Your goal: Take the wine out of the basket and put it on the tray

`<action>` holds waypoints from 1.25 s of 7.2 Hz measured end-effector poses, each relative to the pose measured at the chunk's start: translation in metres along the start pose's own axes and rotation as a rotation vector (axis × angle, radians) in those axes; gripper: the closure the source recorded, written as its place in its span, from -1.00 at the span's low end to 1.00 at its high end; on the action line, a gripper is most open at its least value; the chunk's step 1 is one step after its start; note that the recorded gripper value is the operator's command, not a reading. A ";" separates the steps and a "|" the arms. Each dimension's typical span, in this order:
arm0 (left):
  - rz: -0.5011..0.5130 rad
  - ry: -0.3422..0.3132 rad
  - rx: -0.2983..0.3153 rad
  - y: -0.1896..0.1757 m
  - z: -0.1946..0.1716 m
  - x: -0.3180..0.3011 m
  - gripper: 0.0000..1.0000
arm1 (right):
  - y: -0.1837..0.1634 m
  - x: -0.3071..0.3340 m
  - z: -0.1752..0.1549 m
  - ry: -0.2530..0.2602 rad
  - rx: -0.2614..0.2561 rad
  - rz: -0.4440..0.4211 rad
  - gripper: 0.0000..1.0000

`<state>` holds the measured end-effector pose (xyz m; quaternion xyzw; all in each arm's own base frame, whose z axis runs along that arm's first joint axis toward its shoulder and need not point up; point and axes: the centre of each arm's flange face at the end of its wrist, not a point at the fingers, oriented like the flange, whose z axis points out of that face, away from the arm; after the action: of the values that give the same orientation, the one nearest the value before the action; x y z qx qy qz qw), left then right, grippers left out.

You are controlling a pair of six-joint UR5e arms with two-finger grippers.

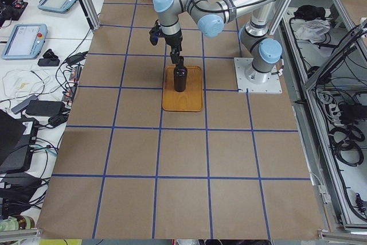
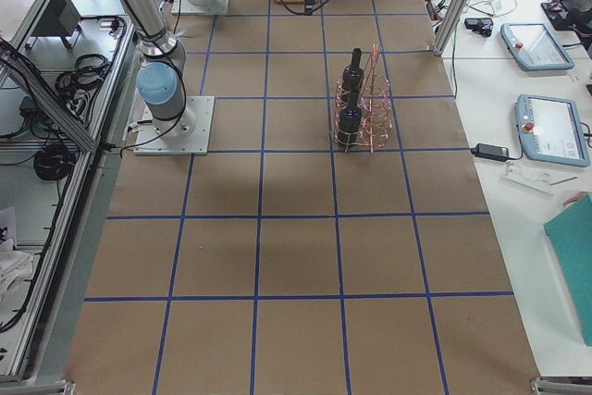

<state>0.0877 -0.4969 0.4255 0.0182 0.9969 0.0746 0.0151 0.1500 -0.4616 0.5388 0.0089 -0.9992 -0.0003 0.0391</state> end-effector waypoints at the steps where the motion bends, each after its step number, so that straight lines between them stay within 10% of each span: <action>1: -0.015 -0.021 0.044 -0.001 -0.027 0.013 -1.00 | 0.000 0.000 0.000 0.000 0.000 0.000 -1.00; 9: 0.055 -0.028 0.197 0.038 -0.108 0.218 -1.00 | 0.000 0.000 0.000 0.000 0.001 0.000 -1.00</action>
<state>-0.1328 -0.4668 0.5325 0.0482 0.9982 -0.0238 0.0249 0.1500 -0.4617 0.5389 0.0089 -0.9992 0.0001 0.0390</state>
